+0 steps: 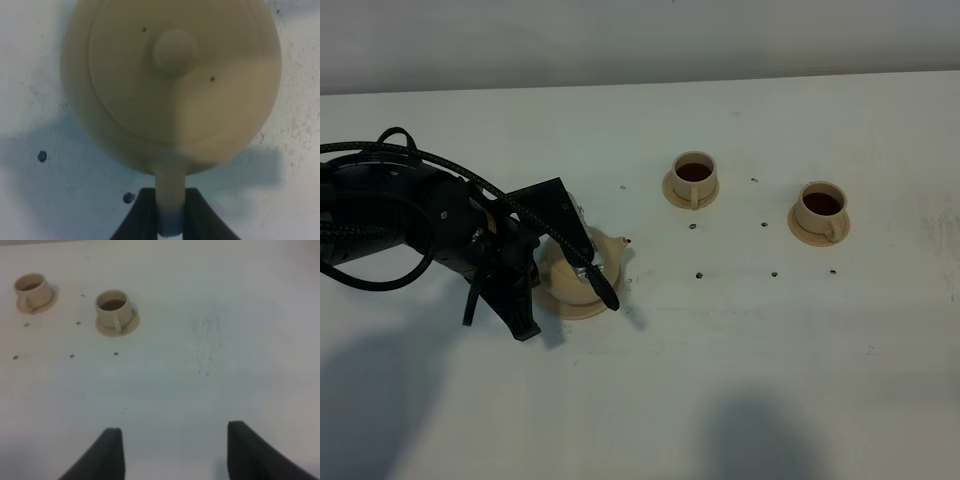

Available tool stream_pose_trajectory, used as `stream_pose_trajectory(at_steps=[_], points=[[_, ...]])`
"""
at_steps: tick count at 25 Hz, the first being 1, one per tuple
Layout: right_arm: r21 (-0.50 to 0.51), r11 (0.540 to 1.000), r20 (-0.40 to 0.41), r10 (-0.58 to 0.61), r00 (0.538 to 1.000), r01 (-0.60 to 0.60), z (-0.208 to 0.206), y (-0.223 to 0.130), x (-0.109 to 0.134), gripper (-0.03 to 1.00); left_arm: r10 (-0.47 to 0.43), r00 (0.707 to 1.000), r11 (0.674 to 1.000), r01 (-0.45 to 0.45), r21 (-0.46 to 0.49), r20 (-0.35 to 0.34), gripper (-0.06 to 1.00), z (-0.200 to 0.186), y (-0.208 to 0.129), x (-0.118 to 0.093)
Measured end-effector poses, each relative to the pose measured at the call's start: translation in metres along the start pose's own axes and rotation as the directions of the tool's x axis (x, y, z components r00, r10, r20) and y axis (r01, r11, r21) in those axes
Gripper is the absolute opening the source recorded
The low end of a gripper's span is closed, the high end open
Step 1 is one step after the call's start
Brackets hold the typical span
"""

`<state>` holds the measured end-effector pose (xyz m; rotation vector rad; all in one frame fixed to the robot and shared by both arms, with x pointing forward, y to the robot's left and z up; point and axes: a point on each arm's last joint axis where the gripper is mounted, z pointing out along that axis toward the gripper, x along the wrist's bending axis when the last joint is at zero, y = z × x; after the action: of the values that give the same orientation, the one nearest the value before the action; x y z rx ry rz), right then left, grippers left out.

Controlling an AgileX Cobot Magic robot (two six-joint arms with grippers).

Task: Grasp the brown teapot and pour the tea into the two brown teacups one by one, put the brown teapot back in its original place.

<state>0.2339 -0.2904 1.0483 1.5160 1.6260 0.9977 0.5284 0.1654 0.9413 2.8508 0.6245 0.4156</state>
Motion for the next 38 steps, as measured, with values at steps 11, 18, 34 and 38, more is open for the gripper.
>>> stream_pose_trajectory(at_steps=[11,18,34,38], points=[[0.000,1.000,0.000,0.000,1.000,0.000,0.000,0.000,0.000,0.45,-0.036,0.999,0.997,0.036,0.069,0.005,0.16,0.003,-0.008,0.001],[0.000,1.000,0.000,0.000,1.000,0.000,0.000,0.000,0.000,0.45,-0.047,0.999,0.994,0.046,0.098,0.011,0.16,0.003,-0.010,0.001],[0.000,1.000,0.000,0.000,1.000,0.000,0.000,0.000,0.000,0.45,-0.068,0.998,0.993,0.067,0.095,0.006,0.19,0.003,-0.010,0.001],[0.000,1.000,0.000,0.000,1.000,0.000,0.000,0.000,0.000,0.45,-0.068,0.998,0.994,0.068,0.085,0.000,0.29,0.003,-0.009,0.002]])
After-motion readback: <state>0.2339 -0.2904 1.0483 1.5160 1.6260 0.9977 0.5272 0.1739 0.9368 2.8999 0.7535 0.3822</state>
